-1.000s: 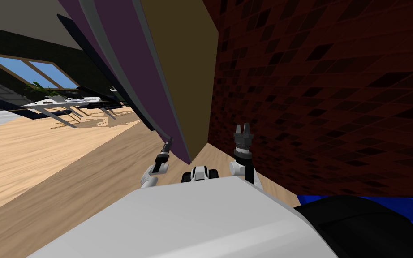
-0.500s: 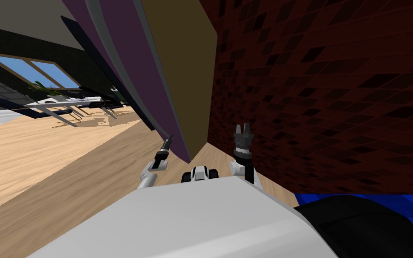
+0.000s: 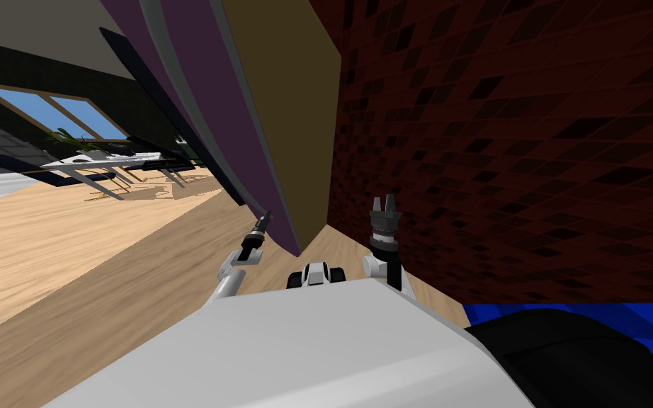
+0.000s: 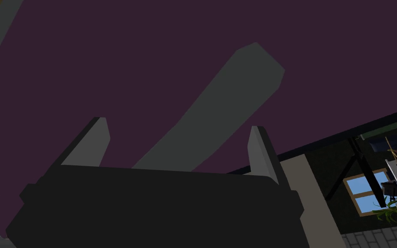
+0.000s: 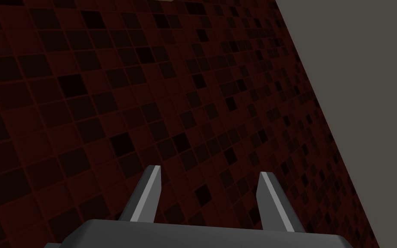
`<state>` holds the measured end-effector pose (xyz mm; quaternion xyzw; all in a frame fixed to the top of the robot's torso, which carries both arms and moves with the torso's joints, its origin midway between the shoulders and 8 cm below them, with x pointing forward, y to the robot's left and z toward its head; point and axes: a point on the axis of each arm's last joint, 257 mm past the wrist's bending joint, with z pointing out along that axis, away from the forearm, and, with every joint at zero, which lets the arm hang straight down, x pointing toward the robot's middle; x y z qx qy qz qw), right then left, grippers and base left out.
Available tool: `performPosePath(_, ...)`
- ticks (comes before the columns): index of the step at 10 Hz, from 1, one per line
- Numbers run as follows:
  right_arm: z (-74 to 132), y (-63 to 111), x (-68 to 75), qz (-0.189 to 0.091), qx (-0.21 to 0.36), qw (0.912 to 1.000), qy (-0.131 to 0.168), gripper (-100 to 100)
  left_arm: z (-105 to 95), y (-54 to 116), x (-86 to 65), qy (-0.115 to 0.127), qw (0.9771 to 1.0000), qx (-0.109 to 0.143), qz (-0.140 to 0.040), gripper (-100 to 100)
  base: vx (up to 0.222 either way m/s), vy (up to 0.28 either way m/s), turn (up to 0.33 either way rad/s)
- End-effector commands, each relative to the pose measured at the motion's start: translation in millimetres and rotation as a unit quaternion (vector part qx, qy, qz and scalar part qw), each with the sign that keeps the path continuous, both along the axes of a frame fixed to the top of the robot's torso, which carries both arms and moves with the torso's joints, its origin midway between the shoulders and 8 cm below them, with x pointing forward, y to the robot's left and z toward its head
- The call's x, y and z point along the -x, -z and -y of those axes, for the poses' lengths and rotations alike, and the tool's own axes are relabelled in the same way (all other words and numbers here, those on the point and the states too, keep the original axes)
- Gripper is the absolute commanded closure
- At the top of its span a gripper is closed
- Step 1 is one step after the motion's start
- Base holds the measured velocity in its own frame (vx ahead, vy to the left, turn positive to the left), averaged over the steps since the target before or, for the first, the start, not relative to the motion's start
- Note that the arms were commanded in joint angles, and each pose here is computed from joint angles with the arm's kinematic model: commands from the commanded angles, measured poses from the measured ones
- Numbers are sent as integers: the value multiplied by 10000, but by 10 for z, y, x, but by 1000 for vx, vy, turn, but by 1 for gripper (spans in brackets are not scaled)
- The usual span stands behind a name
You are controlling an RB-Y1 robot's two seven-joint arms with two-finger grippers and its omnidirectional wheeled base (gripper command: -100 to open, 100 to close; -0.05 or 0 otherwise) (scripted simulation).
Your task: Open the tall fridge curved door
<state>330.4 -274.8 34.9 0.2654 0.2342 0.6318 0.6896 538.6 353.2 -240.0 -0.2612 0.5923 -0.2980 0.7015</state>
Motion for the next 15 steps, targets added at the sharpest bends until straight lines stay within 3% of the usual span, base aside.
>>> performPosePath(1,0,0,0,0,0,10000,0,0,-113,-121,-123,-59,9998,-175,-53,-100,-46,-30,2)
performPosePath(6,0,0,0,0,0,10000,0,0,-354,-373,-323,-240,9981,-524,-198,-100,-45,-31,-1)
performPosePath(14,0,0,0,0,0,10000,0,0,-673,-745,-556,-586,9933,-914,-395,-100,-42,-31,2)
performPosePath(15,0,0,0,0,0,10000,0,0,-650,-712,-549,-552,9938,-886,-376,-100,-15,-11,1)
